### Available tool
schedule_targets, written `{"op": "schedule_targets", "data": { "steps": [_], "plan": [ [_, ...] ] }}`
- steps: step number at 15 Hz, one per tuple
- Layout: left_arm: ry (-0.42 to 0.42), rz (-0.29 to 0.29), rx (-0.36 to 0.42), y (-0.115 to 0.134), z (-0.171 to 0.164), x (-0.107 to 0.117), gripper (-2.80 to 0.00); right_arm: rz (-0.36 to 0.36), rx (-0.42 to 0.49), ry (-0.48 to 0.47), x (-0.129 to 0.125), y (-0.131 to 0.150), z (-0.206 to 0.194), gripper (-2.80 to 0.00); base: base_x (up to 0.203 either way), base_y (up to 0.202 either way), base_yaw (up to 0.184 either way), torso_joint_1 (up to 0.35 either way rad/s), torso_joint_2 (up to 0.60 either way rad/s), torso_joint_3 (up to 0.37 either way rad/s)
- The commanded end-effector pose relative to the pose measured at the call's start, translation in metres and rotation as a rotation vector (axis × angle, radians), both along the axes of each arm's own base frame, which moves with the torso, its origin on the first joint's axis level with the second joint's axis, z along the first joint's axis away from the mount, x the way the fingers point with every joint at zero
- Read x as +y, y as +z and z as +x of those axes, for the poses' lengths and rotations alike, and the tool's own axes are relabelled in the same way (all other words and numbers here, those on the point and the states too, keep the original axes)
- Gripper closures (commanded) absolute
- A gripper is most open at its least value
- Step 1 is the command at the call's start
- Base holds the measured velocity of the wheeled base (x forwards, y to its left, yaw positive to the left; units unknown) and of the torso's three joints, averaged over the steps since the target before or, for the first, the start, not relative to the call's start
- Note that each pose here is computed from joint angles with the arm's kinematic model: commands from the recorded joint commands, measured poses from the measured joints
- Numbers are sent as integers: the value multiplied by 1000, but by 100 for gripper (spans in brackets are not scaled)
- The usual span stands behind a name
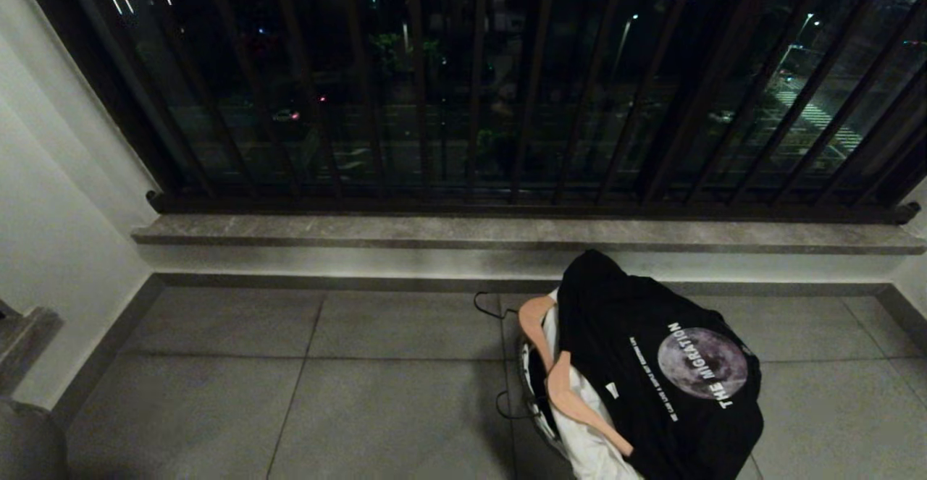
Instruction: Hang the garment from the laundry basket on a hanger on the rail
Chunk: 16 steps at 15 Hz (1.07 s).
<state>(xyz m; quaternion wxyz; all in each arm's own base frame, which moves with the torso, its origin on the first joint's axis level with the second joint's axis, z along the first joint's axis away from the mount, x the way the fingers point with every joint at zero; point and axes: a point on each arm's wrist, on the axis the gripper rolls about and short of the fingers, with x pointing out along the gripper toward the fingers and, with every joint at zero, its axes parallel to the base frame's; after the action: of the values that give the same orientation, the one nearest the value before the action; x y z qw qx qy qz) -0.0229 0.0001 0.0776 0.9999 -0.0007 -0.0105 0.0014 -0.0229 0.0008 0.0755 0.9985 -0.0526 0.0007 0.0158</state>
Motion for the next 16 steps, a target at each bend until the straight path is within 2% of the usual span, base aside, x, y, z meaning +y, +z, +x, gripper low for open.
{"op": "schedule_targets", "data": {
  "steps": [1,16],
  "plan": [
    [0,0,6,-2,1,0,0,-1,0,1,0,0,0,0,0,0,0,6,7,-201],
    [0,1,6,-2,1,0,0,-14,-1,5,0,0,0,0,0,0,0,3,3,-199]
  ]
}}
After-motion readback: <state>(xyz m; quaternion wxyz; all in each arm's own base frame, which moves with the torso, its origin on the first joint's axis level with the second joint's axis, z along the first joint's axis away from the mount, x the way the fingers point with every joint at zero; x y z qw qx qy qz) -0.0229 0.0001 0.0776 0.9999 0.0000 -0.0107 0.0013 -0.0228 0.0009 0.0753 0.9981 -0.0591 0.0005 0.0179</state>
